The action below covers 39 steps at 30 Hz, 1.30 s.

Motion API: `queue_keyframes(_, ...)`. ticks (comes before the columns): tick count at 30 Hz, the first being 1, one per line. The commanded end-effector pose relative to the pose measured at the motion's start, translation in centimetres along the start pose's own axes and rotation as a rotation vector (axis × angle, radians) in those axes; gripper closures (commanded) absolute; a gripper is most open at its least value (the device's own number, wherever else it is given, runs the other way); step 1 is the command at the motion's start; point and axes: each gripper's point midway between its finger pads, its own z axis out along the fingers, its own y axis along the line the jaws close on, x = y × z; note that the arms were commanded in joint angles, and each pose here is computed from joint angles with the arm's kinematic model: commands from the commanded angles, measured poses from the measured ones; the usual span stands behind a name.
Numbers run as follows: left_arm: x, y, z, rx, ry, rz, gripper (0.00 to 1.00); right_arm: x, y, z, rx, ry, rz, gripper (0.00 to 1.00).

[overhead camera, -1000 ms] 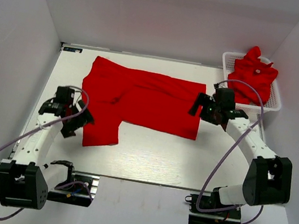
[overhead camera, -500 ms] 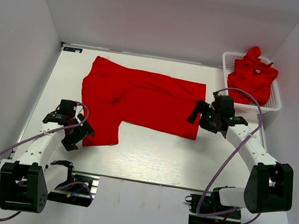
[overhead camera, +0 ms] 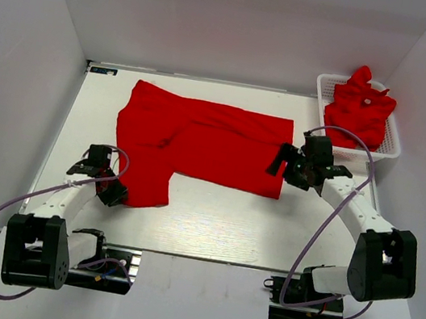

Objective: Fold and stack the t-shirts
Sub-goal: Grap the side of the flattened tshirt closest away from the robot with both arms

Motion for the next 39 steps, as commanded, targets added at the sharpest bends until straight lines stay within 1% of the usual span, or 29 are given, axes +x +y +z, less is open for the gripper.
queue_keyframes(1,0.9,0.7,0.5,-0.004,0.009,0.008,0.76,-1.0,0.4,0.0,-0.002,-0.025,0.004,0.1)
queue_keyframes(2,0.8,0.4,0.5,0.012,0.012,0.009,1.0,-0.8,0.4,0.0,-0.002,-0.014,0.003,0.1)
queue_keyframes(4,1.0,0.0,0.3,0.035,0.018,0.009,1.0,-0.1,0.1,0.1,0.007,0.009,-0.01,0.1)
queue_keyframes(10,-0.6,-2.6,-1.0,0.138,-0.018,0.062,1.0,2.7,-0.9,0.1,0.034,0.088,-0.001,0.1)
queue_keyframes(11,-1.0,-3.0,-1.3,0.149,-0.03,0.064,1.0,3.9,-1.2,0.4,0.034,0.114,0.002,0.1)
queue_keyframes(18,-1.6,-4.5,-2.8,0.198,-0.03,0.088,1.0,5.5,-1.0,2.8,0.023,0.172,0.048,0.1)
queue_keyframes(21,-1.8,-4.9,-3.0,0.212,-0.032,0.09,1.0,6.2,-1.4,3.5,0.04,0.19,0.067,0.12)
queue_keyframes(22,-1.9,-5.0,-3.2,0.218,-0.039,0.091,1.0,5.8,-1.5,3.9,0.044,0.167,0.087,0.15)
queue_keyframes(24,-1.7,-5.1,-3.3,0.228,-0.03,0.092,1.0,6.2,-1.8,4.2,0.055,0.17,0.101,0.16)
queue_keyframes(25,-1.7,-5.5,-3.4,0.251,-0.026,0.104,1.0,5.8,-1.8,4.6,0.056,0.151,0.112,0.23)
queue_keyframes(27,-2.0,-6.1,-3.7,0.274,-0.036,0.108,1.0,5.8,-2.1,4.9,0.074,0.148,0.127,0.27)
queue_keyframes(28,-2.2,-6.6,-4.0,0.29,-0.038,0.111,1.0,5.8,-2.3,5.0,0.079,0.147,0.131,0.32)
queue_keyframes(29,-2.6,-6.9,-4.4,0.299,-0.049,0.113,1.0,5.8,-2.3,5.0,0.082,0.145,0.141,0.4)
queue_keyframes(30,-2.6,-6.9,-4.4,0.299,-0.049,0.113,1.0,5.8,-2.3,5.0,0.088,0.142,0.141,0.45)
queue_keyframes(31,-2.9,-7.4,-4.8,0.315,-0.054,0.116,1.0,5.7,-2.5,5.0,0.096,0.136,0.145,0.57)
queue_keyframes(33,-3.3,-7.7,-5.1,0.324,-0.066,0.127,1.0,5.6,-2.8,5.1,0.115,0.128,0.146,0.63)
queue_keyframes(34,-3.7,-8.1,-5.5,0.334,-0.078,0.129,1.0,5.6,-3.1,5.1,0.129,0.125,0.147,0.69)
queue_keyframes(35,-4.0,-8.5,-6.0,0.34,-0.086,0.131,1.0,5.5,-3.3,5.1,0.137,0.12,0.144,0.83)
queue_keyframes(37,-4.3,-8.8,-6.4,0.346,-0.093,0.132,1.0,5.4,-3.2,5.2,0.137,0.119,0.14,0.99)
queue_keyframes(39,-4.9,-9.3,-6.9,0.356,-0.105,0.134,1.0,5.4,-3.1,5.2,0.13,0.119,0.136,1.0)
